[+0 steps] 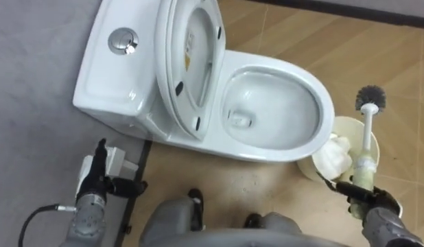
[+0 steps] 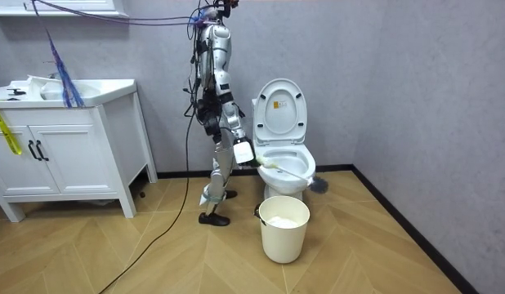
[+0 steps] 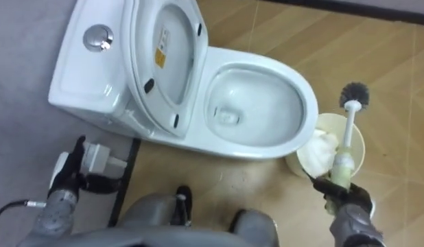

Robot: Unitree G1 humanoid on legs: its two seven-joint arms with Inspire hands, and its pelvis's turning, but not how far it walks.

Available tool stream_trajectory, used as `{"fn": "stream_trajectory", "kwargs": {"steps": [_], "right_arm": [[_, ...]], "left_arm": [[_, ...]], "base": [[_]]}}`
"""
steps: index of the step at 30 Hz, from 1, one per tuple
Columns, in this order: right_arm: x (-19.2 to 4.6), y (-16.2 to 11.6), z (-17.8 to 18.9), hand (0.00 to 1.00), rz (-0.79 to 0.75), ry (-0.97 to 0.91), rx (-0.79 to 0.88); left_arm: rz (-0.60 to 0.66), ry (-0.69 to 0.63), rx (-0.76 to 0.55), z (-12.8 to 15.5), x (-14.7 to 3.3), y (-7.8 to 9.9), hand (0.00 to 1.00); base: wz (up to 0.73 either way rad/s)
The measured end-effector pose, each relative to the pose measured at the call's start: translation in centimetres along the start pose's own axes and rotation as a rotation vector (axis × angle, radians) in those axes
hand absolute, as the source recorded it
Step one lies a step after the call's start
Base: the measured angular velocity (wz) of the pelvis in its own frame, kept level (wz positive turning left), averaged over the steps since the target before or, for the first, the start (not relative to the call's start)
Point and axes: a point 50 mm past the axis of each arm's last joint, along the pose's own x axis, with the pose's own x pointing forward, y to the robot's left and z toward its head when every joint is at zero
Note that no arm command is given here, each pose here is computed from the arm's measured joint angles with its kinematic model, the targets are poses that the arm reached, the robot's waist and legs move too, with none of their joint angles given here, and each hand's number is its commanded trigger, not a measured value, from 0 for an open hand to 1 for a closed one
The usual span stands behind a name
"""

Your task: Brush toilet

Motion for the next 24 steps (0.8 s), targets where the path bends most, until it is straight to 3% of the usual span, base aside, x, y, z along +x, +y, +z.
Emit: {"fn": "stream_trajectory", "kwargs": {"steps": [7, 11, 13, 19, 24], "right_arm": [[-0.9, 0.2, -0.8, 1.00, 0.044, -0.083, -0.227], [-1.3, 1.3, -0.3, 1.00, 0.087, -0.161, -0.343], [-1.4, 1.7, -0.2, 1.00, 0.103, -0.180, -0.374], [-1.5, 2.7, 0.4, 1.00, 0.126, -0.256, -0.516], [-1.5, 3.9, -0.6, 1.00, 0.185, -0.248, -0.632]], "left_arm": [[0.052, 0.095, -0.031, -3.3, -2.2, 1.0, 0.00], [0.072, 0.056, 0.007, -2.7, -2.5, 0.5, 0.00], [0.082, 0.016, 0.023, -1.9, -2.4, 0.4, 0.00], [0.233, -0.273, 0.117, 4.0, -2.0, 1.9, 0.00], [0.337, -0.532, 0.196, 9.1, -2.9, 2.6, 0.00]], "base": [[-0.01], [0.04], [0.09], [0.13], [0.10]]}}
